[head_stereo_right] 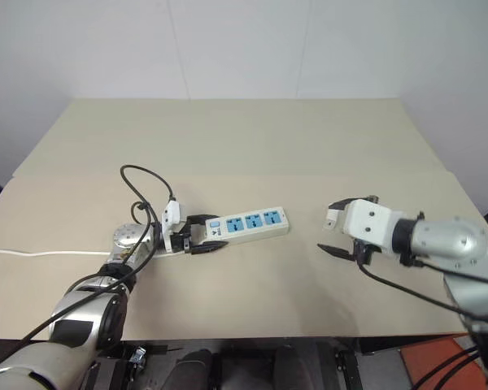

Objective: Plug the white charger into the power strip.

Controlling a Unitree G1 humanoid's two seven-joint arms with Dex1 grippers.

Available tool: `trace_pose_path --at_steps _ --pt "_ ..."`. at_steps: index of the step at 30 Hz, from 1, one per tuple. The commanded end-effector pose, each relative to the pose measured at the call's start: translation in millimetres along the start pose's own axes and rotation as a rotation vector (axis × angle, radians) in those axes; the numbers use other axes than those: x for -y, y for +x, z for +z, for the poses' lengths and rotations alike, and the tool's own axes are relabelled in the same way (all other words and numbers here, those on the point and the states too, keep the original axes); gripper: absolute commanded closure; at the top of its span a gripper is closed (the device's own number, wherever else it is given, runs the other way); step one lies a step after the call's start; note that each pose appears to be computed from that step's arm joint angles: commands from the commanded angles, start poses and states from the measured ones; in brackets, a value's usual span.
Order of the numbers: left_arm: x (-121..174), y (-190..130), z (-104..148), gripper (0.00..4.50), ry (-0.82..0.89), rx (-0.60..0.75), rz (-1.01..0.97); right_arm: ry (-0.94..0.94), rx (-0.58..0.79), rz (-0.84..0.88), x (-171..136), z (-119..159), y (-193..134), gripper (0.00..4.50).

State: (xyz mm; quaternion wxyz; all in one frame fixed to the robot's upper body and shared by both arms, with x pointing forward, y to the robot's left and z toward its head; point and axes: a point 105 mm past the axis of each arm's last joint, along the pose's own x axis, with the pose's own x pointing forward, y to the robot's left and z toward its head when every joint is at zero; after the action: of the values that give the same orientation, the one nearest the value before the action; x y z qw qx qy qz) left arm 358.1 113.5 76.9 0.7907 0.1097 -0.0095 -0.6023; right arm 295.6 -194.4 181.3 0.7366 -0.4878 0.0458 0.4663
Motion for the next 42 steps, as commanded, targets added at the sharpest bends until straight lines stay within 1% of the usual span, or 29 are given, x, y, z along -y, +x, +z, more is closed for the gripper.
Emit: trace_pose_path --at_steps 1,3,4,8,12,18,23,29,36,42 --pt "0.7 1.7 6.1 1.21 0.033 0.006 -0.031 -0.255 0.01 0.176 5.8 3.5 4.9 0.0" --pt "2.2 4.3 7.9 1.21 0.039 0.02 -0.037 -0.507 -0.027 0.303 9.7 -1.8 15.7 0.0" --pt "3.0 5.7 8.5 1.21 0.042 0.025 -0.04 -0.6 -0.044 0.371 9.9 -6.2 19.8 0.0" --pt "3.5 8.8 11.0 1.21 0.037 0.066 -0.016 -0.831 -0.081 0.551 16.9 -15.2 37.4 0.0" --pt "3.4 8.1 9.2 1.21 0.037 0.076 0.017 -0.995 -0.128 0.687 21.0 -24.6 40.3 0.0" --pt "4.9 5.8 7.5 1.21 0.044 0.071 0.024 -1.112 -0.183 0.78 26.2 -33.2 43.5 0.0" --pt "-2.5 -0.6 7.7 1.21 0.053 0.042 0.059 -1.15 -0.147 0.773 24.8 -30.6 55.8 0.0" --pt "-11.6 -2.8 16.2 1.21 0.068 0.042 0.078 -1.18 -0.177 0.761 25.3 -38.6 67.2 0.0" --pt "-6.3 1.6 13.0 1.21 0.056 0.042 0.055 -1.226 -0.238 0.719 35.3 -49.4 71.8 0.0" --pt "-3.1 4.9 12.3 1.21 0.049 0.05 0.042 -1.268 -0.249 0.706 41.6 -50.8 72.9 0.0"
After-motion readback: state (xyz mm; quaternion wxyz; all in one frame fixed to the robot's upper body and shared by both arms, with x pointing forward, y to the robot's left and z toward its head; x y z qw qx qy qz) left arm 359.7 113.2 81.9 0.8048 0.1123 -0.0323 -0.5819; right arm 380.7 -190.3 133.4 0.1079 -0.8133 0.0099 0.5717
